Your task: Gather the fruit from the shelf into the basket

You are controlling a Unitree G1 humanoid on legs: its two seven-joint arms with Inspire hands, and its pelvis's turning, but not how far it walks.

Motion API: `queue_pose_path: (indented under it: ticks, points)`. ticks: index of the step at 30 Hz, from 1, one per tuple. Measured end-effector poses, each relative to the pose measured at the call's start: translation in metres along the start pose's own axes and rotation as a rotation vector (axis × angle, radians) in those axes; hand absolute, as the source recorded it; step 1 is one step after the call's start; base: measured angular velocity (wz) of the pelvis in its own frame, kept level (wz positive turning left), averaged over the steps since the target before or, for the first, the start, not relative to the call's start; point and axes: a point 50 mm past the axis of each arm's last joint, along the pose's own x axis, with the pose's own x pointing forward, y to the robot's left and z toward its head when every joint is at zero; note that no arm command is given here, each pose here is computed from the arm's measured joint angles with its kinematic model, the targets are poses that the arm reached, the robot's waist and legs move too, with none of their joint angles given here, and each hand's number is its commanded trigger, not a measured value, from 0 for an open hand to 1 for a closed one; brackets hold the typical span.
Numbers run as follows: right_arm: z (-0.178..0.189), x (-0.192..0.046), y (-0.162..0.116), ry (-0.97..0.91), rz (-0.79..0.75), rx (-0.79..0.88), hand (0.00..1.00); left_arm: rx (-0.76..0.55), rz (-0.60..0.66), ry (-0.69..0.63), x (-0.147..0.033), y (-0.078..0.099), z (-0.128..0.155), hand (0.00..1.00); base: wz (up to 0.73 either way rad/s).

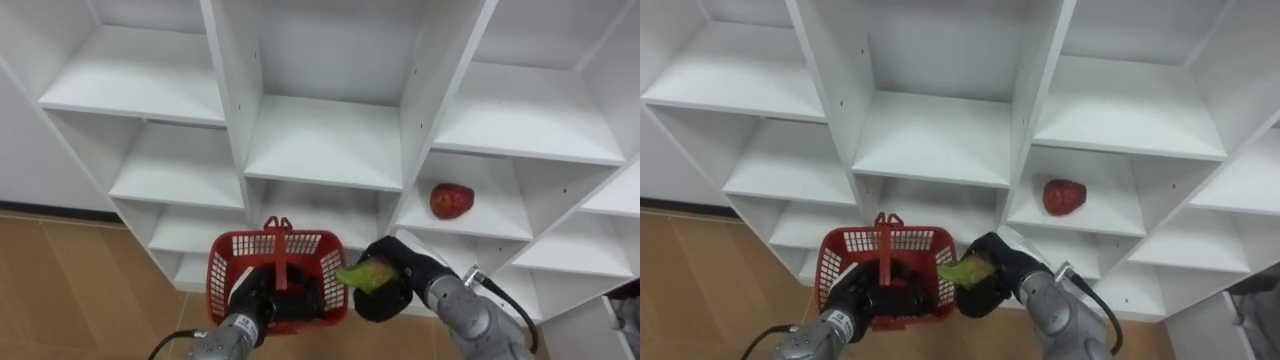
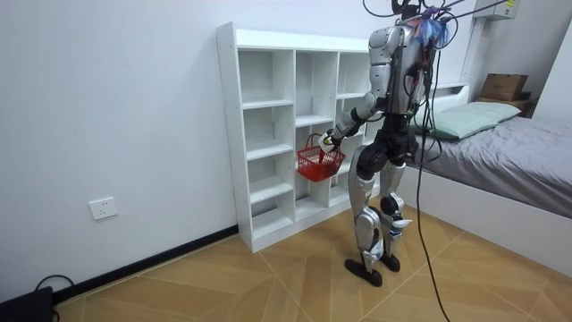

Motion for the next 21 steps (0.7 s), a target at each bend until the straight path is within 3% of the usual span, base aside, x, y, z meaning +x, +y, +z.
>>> queue_pose_path:
  ticks: [8,21]
  points:
    - [-0.009,0.004,0.012,0.039,0.039,0.021,1.00,0.015,-0.048,0.007,0.000,-0.009,-0.002,1.00,0.00]
    - [-0.001,0.007,0.008,0.010,0.024,0.030,1.00,0.022,-0.090,0.009,0.000,-0.012,-0.002,1.00,0.00]
